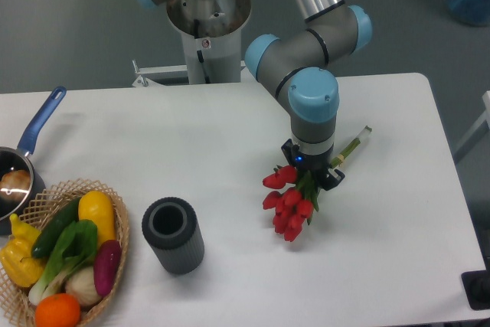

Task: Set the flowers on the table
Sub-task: 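Lower the held tulip bouquet toward the table surface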

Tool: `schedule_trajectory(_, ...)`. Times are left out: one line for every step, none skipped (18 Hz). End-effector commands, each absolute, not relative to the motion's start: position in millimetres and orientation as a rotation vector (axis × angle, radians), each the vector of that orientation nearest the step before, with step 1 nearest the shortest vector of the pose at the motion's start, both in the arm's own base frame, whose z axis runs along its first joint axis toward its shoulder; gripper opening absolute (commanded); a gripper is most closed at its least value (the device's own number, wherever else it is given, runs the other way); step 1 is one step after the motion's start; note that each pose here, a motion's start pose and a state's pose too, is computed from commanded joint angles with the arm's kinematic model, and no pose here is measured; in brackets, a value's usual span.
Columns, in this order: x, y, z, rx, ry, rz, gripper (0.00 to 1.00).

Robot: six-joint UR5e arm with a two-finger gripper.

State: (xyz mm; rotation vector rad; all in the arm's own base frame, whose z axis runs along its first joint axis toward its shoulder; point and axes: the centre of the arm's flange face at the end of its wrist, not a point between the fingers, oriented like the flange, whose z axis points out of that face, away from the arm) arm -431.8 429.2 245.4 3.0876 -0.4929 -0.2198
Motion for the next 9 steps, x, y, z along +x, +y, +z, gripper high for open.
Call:
schedule_trajectory(-432.5, 428.6, 245.4, 3.087, -0.493, -0.22, 0.51)
schedule_trajectory(-432.5, 428.6, 245.4, 3.087, -0.493, -0.22, 0.53)
schedule_trajectory(-432.8, 428.6, 243.6, 3.085, -0.49, -0.216, 0.54)
schedule_trajectory(-433.0, 428.7, 242.9, 3.085, -0.49, -0.216, 0.54)
schedule_trajectory(-432.9, 428.8, 242.9, 3.087, -0.491, -0.215, 0.54)
schedule_trajectory(-432.9, 428.8, 242.9, 3.086, -0.493, -0.215, 0.55)
schedule_trajectory(-433.0, 428.7, 242.9, 3.085, -0.493, -0.216, 0.57)
schedule_trajectory(-432.9, 428.8, 242.9, 3.087, -0.491, -0.215, 0.57)
schedule_trajectory(-433.4, 429.0, 243.5, 3.086, -0.49, -0.218, 0.57)
